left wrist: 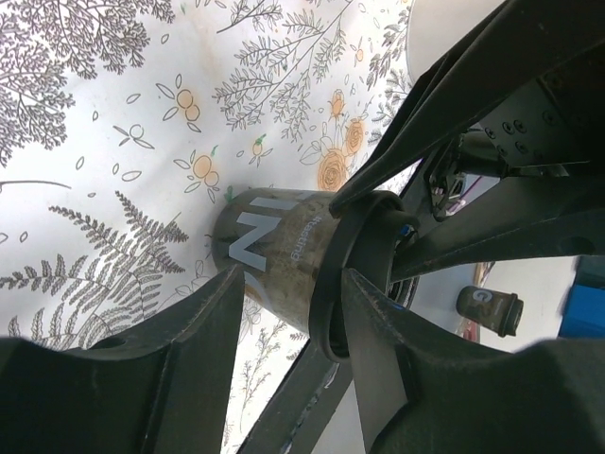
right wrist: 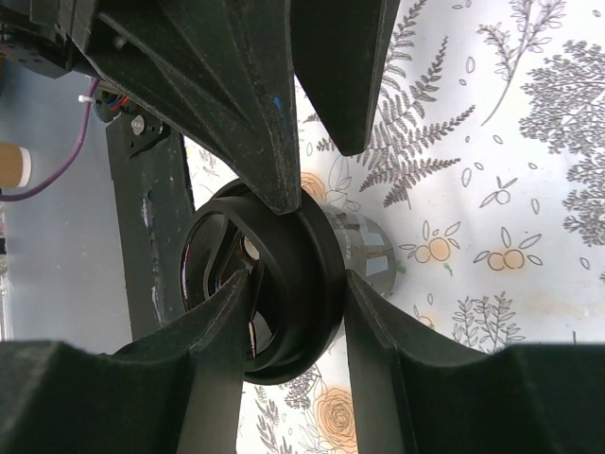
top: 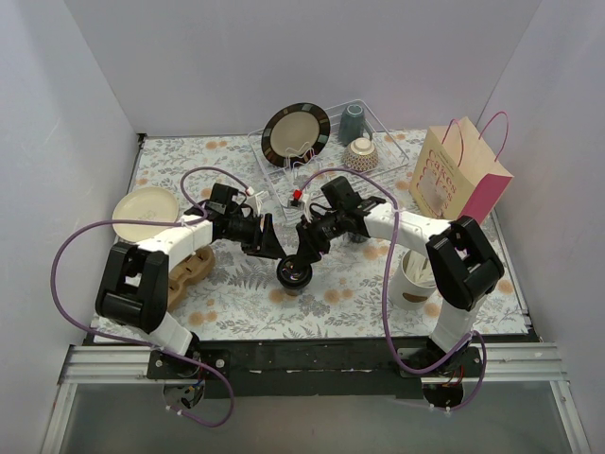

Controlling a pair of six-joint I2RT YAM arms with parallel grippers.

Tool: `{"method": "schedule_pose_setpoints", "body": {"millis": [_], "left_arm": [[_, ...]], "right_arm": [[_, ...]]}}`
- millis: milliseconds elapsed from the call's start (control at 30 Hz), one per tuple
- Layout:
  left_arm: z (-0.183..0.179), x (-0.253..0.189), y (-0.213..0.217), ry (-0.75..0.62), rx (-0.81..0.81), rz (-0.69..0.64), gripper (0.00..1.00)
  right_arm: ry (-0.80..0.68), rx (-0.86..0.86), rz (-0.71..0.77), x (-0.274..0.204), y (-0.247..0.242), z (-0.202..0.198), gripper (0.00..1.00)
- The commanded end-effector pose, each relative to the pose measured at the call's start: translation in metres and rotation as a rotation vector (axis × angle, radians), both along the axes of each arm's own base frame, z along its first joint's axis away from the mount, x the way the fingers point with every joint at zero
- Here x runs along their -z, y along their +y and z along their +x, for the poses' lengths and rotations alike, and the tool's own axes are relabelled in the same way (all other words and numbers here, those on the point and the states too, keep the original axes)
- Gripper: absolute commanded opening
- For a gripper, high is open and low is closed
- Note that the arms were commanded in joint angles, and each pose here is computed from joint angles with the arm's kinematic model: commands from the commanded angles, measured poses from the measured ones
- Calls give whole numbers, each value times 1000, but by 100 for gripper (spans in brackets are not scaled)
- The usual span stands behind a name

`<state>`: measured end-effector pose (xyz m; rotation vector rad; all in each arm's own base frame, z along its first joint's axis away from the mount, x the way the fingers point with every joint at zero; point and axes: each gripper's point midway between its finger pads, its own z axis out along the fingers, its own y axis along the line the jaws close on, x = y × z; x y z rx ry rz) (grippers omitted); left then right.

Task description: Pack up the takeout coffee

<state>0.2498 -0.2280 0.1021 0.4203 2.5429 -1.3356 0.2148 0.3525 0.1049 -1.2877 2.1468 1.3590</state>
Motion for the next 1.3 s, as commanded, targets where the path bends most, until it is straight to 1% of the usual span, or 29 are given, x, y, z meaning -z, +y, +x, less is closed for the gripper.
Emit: {"method": "schedule_pose_setpoints", "body": {"millis": [0,267,333,467,767,867,967,1000,1067,1100,1167,1233,1267], "left_arm": [[-21,-2,2,-11,31,2,44],[-23,23,13,32,1,110,39],[-23,32,18,37,-14,162,37],[-32,43,18,56,-4,212,36],[-41,65,17,86,4,314,34],[-37,68,20,71,-11,341,33],[-19,56,19,18,-44,354,35],[-5,42,13,-22,-62,342,36],[14,27,11,-52,-117,346,41],[32,7,6,-93,-145,320,42],[48,-10,3,-97,-199,293,46],[64,-31,0,-123,-235,255,47],[67,-37,-1,-122,-248,243,47]], "right_arm": [[-45,29,-274,76,-36,-2,16],[-57,43,-277,76,-35,2,15],[-57,52,-285,78,-37,2,16],[-60,68,-295,82,-41,0,15],[-68,102,-325,89,-49,-1,15],[-68,110,-331,89,-50,0,15],[-65,132,-336,87,-49,3,15],[-56,141,-337,86,-49,2,15],[-52,150,-324,83,-47,2,15],[-44,158,-319,81,-47,1,15],[-49,169,-311,79,-47,1,15],[-50,177,-310,78,-47,1,15],[-54,180,-307,76,-47,1,15]]}}
